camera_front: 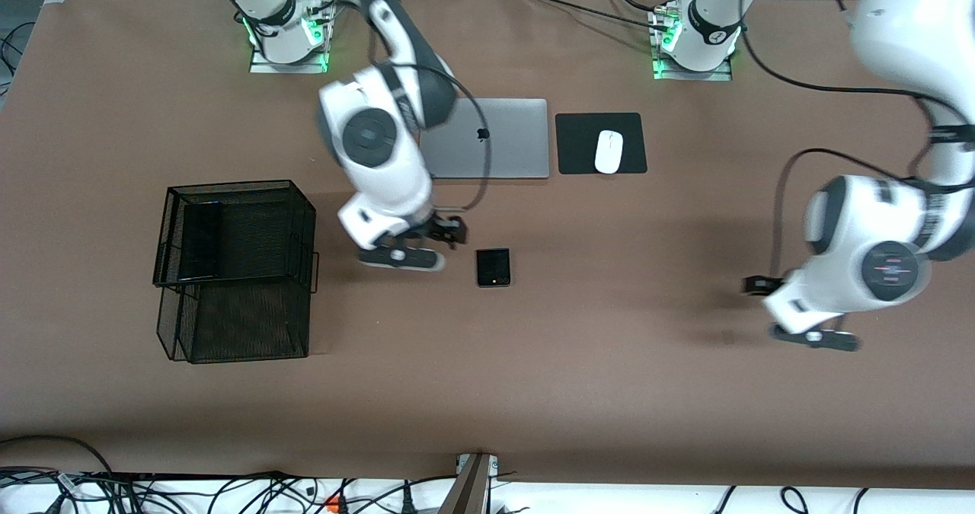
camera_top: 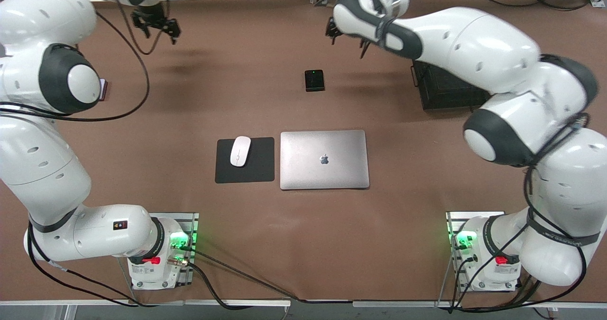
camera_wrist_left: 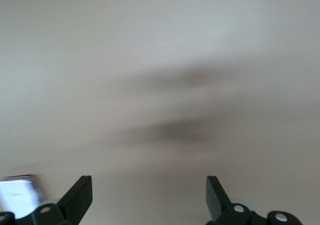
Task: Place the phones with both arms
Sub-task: 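Grasp the flip phone with the right gripper while the left gripper withdraws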
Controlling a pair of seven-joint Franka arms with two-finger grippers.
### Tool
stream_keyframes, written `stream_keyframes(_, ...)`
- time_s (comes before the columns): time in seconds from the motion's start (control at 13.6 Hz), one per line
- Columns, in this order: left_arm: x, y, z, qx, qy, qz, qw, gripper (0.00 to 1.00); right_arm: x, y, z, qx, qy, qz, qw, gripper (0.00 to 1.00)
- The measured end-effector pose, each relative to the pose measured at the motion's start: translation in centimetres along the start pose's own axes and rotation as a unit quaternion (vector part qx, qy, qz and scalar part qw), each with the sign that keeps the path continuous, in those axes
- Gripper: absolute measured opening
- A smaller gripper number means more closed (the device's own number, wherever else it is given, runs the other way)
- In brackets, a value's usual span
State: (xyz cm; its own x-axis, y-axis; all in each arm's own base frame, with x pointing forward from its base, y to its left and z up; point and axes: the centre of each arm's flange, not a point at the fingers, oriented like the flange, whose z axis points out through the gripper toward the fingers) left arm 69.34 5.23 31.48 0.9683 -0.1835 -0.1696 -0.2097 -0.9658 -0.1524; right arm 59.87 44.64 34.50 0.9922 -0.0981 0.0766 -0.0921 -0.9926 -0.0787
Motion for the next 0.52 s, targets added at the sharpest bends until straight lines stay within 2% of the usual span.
stream_keyframes(0.22, -2.8, -9.8, 1.1, 0.009, 0.023, 0.018, 1.0, 1.0, -2.1, -3.7, 7.1, 0.018, 0.028, -0.001, 0.999, 1.0)
stream_keyframes(0.52, -7.1, -19.5, 4.0, 0.011, 0.054, -0.029, 0.998, 1.0, -4.5, -5.6, 12.6, 0.012, 0.041, -0.018, 0.999, 1.0)
